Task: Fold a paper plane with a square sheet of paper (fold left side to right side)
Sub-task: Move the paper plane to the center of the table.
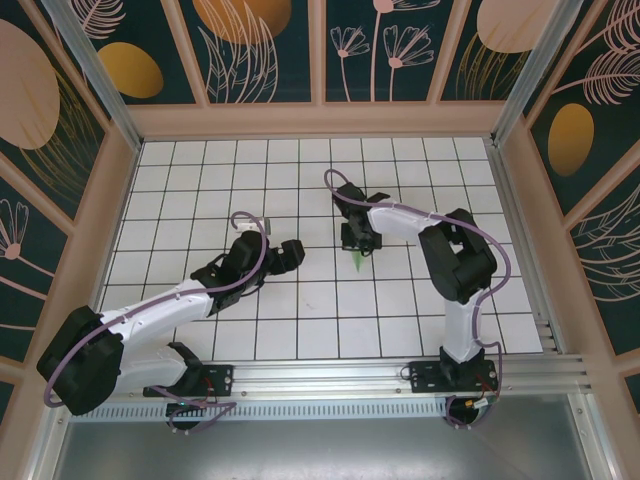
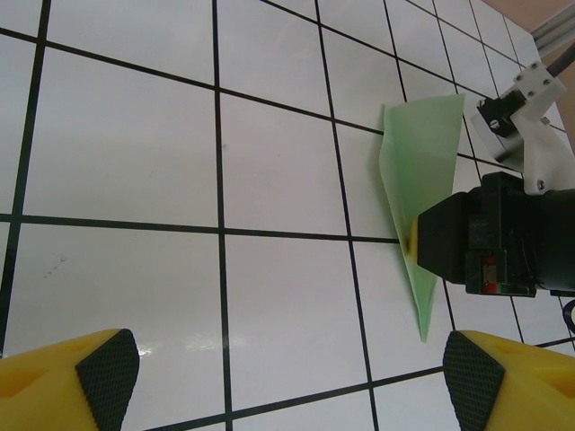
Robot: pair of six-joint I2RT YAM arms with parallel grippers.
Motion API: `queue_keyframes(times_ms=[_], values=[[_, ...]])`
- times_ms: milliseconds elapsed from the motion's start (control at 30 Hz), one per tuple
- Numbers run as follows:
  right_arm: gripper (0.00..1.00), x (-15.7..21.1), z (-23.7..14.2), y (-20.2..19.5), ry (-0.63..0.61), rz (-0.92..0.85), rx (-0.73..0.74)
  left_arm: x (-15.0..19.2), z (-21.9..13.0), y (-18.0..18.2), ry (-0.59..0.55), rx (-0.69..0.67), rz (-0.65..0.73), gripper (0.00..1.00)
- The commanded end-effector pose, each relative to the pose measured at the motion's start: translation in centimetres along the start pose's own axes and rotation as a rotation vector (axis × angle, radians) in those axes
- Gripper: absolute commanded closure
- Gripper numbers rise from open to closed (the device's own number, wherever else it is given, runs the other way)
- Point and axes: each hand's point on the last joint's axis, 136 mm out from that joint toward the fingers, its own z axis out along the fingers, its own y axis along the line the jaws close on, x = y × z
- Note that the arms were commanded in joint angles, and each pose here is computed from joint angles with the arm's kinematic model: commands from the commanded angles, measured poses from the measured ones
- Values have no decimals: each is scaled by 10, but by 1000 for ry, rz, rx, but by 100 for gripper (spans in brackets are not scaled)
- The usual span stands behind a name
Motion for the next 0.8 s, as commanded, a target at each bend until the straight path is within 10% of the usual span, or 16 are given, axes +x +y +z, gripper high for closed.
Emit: queue_keyframes(times_ms=[0,767], values=[[88,6,1,4,31,-4,16,-5,0,2,-12,-19,16,10],[85,2,-9,7,14,-24,40,-9,-5,1,-21,-25,22,10]])
